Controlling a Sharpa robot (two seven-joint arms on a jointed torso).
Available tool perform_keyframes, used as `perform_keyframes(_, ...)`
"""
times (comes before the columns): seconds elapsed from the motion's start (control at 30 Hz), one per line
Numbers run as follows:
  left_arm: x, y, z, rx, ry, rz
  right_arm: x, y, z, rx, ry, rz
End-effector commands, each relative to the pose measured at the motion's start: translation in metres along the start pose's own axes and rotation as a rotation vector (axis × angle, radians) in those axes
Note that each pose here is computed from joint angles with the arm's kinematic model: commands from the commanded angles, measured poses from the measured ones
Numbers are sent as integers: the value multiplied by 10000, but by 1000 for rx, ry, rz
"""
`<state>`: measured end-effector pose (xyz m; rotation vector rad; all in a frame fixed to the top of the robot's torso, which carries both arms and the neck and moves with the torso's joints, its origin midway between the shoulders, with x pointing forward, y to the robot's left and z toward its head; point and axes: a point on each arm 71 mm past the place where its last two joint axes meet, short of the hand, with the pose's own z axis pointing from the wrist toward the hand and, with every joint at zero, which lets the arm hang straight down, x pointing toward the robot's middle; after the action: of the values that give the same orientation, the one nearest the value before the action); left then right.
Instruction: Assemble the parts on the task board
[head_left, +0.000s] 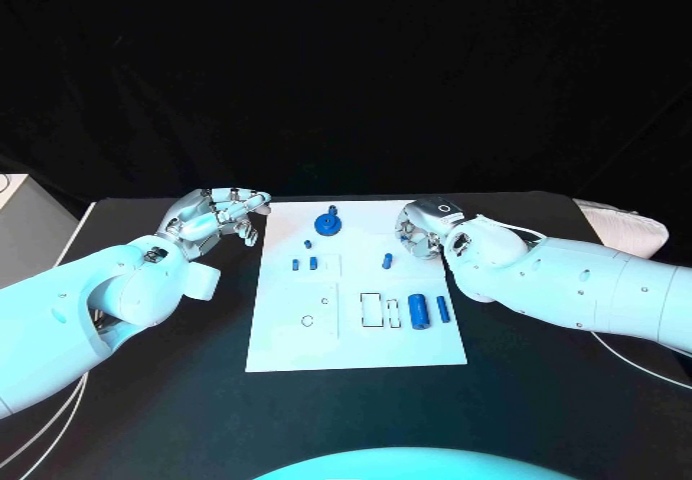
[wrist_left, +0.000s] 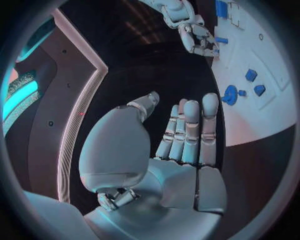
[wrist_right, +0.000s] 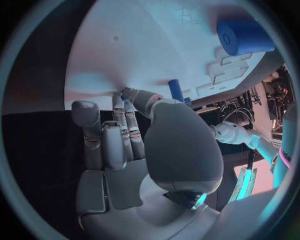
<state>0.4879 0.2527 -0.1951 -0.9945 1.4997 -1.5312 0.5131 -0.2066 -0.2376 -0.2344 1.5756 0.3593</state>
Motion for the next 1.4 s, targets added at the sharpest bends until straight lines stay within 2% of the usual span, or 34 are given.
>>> perform_keyframes(0.03,3,-3,-3,3,9,-6,-54,4,-5,-1,-54,26)
perform_keyframes(0.33,4,3,-4,2,8,-7,-114,6,-46,-13,-92,74)
perform_keyframes(0.6,-2,7,-10,1,5,-6,-228,-36,-97,-17,-126,94)
perform_keyframes(0.73,-5,9,-12,0,4,-5,-277,13,-148,-34,-135,114)
perform_keyframes(0.97,10,8,-9,2,6,-7,-334,244,-238,-96,-141,158)
perform_keyframes(1.27,57,16,-13,2,14,-12,-340,724,-315,-220,-134,191)
perform_keyframes(1.4,107,18,-18,2,17,-14,-306,932,-335,-269,-137,198)
